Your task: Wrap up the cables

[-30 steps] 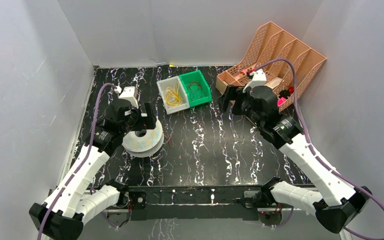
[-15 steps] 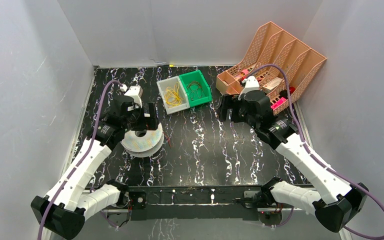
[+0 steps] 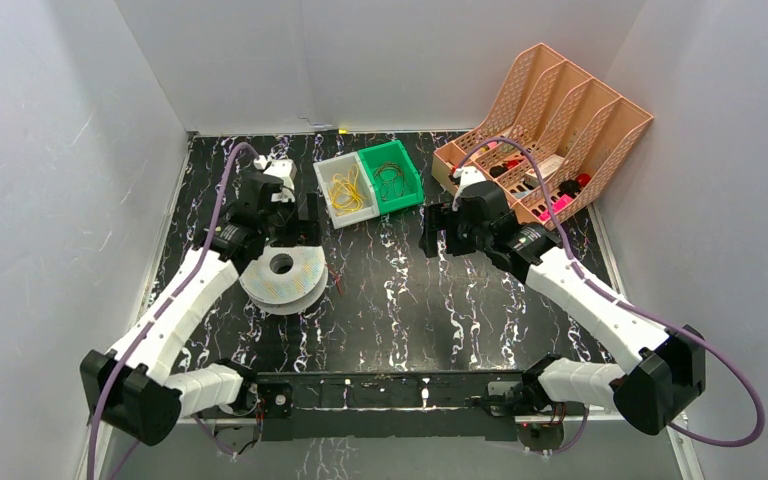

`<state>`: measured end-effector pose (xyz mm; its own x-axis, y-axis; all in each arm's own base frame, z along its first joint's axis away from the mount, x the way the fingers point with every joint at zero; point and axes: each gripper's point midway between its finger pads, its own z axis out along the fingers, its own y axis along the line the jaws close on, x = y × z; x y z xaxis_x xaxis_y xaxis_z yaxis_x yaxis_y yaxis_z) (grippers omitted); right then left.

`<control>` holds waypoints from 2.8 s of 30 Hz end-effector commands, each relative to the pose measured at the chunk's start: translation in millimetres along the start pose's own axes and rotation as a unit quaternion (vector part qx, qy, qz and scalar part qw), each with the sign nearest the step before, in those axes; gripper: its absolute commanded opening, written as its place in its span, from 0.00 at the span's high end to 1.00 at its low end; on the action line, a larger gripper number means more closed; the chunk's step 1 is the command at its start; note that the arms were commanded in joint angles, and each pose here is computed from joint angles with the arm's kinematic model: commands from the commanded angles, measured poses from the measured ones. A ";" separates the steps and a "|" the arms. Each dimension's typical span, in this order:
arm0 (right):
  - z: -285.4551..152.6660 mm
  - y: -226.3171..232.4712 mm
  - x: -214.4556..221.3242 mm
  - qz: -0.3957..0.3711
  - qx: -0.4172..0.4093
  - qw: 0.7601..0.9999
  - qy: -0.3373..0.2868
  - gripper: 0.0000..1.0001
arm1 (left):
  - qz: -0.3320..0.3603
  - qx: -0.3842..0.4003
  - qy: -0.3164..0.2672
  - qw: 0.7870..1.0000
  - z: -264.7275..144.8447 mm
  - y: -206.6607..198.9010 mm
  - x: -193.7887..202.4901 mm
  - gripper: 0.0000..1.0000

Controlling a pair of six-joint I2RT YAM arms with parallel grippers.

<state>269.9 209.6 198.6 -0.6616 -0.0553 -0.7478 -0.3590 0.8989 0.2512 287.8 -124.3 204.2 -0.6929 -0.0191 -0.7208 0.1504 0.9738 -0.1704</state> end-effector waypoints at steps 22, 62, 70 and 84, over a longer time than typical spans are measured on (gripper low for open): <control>-16.1 7.9 -5.9 -0.018 -0.034 0.999 -0.027 0.08 | -0.027 -0.106 0.016 0.994 141.4 5.8 -75.1 0.10; -21.8 17.3 21.9 0.003 -0.076 0.997 0.000 0.09 | -0.035 -0.121 0.092 0.988 203.8 23.1 -56.5 0.97; -21.9 14.7 24.0 0.012 -0.068 0.998 0.002 0.10 | -0.049 -0.088 0.091 0.991 189.2 12.1 -50.2 1.00; -28.0 7.9 33.3 0.029 -0.053 0.998 0.009 0.11 | -0.015 -0.034 0.088 0.995 154.0 -46.5 -25.9 1.00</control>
<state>228.8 207.9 188.1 -0.7050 -0.0452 -0.7078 -0.4044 0.8454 0.3489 419.9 -180.7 88.4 -0.8502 -0.0201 -0.5261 0.0295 0.9959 -0.0857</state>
